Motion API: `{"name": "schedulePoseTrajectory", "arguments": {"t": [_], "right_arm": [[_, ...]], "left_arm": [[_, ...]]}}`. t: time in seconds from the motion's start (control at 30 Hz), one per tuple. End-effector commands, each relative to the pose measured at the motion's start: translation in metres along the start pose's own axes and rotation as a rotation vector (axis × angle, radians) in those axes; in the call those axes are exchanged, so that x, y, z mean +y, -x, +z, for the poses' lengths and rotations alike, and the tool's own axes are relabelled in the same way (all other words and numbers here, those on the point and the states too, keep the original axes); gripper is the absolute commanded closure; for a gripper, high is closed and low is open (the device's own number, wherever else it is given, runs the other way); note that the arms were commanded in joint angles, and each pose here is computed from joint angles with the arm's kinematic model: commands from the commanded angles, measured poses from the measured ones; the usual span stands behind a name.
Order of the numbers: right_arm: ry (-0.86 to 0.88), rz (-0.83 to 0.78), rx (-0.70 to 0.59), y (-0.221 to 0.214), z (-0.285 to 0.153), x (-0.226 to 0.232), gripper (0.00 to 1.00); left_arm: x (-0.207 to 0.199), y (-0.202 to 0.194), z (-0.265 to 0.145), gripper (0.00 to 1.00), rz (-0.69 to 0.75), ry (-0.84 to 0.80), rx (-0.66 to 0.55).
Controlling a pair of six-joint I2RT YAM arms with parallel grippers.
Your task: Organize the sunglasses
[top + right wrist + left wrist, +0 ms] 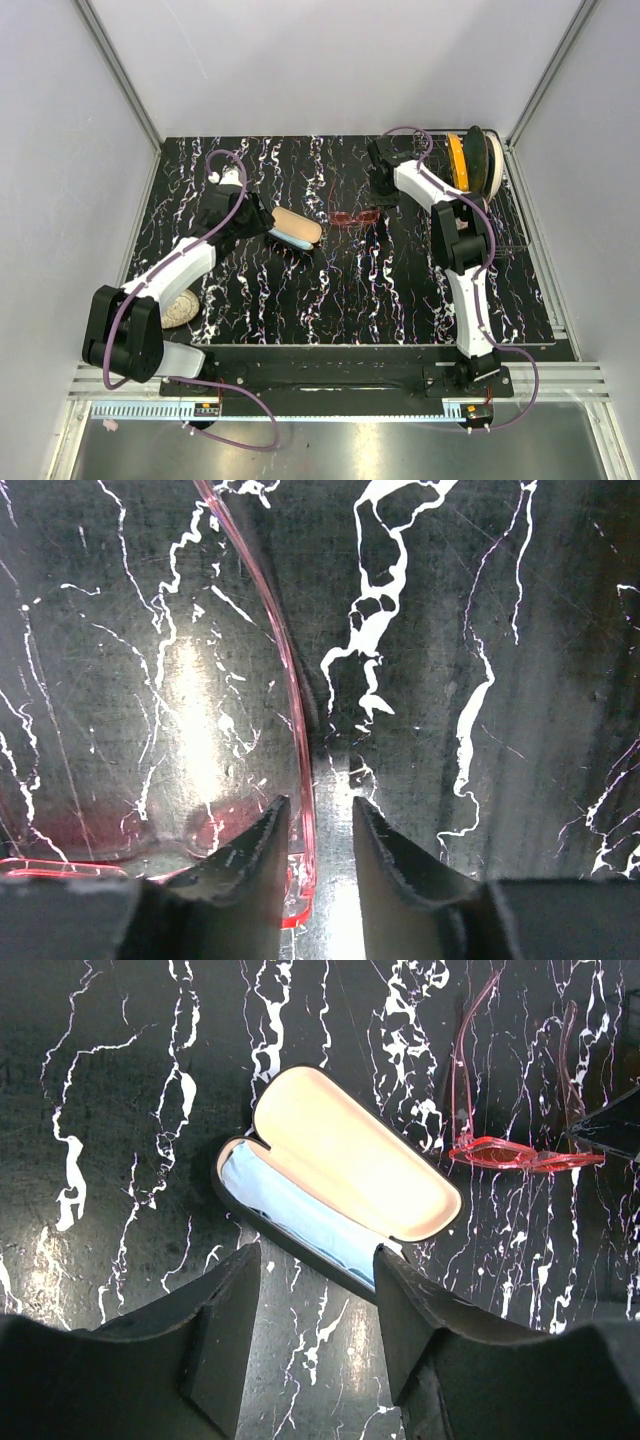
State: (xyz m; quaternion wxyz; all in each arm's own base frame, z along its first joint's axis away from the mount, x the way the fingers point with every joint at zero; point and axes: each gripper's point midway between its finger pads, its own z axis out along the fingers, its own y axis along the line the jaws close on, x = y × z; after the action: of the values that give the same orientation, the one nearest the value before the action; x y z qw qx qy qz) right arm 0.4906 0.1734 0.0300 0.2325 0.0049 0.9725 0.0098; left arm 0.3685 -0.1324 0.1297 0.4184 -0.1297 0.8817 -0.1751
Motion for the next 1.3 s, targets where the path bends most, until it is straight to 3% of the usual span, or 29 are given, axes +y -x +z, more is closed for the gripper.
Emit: {"name": "schedulePoseTrajectory", "arguments": {"t": [0.0, 0.2, 0.37, 0.6, 0.8, 0.9, 1.03, 1.07, 1.2, 1.27], "right_arm": [[0.04, -0.022, -0.001, 0.009, -0.004, 0.003, 0.65], [0.058, -0.052, 0.021, 0.007, 0.004, 0.003, 0.75], [0.069, -0.058, -0.006, 0.016, -0.003, 0.001, 1.0], [0.22, -0.057, -0.136, 0.045, -0.053, 0.024, 1.0], [0.434, -0.065, -0.334, 0.07, -0.142, 0.048, 1.0], [0.564, -0.105, -0.433, 0.075, -0.193, 0.063, 1.0], [0.752, -0.2, -0.587, 0.07, -0.273, 0.084, 1.0], [0.805, -0.229, -0.605, 0.065, -0.287, 0.091, 1.0], [0.916, -0.316, -0.699, 0.049, -0.331, 0.115, 1.0], [0.956, -0.35, -0.719, 0.04, -0.348, 0.127, 1.0]], "left_arm": [[-0.018, 0.031, -0.004, 0.47, 0.014, -0.064, -0.056], [-0.022, 0.03, -0.007, 0.47, 0.034, -0.108, -0.025], [-0.026, 0.035, -0.018, 0.47, 0.044, -0.137, -0.027], [-0.051, 0.054, -0.048, 0.47, 0.098, -0.26, -0.053], [-0.091, 0.086, -0.101, 0.47, 0.178, -0.433, -0.138], [-0.124, 0.095, -0.139, 0.46, 0.242, -0.622, -0.152], [-0.178, 0.084, -0.209, 0.47, 0.316, -1.033, -0.078], [-0.188, 0.09, -0.226, 0.47, 0.351, -1.12, -0.121], [-0.208, 0.089, -0.29, 0.47, 0.332, -1.381, -0.104], [-0.212, 0.087, -0.321, 0.48, 0.411, -1.492, -0.153]]}}
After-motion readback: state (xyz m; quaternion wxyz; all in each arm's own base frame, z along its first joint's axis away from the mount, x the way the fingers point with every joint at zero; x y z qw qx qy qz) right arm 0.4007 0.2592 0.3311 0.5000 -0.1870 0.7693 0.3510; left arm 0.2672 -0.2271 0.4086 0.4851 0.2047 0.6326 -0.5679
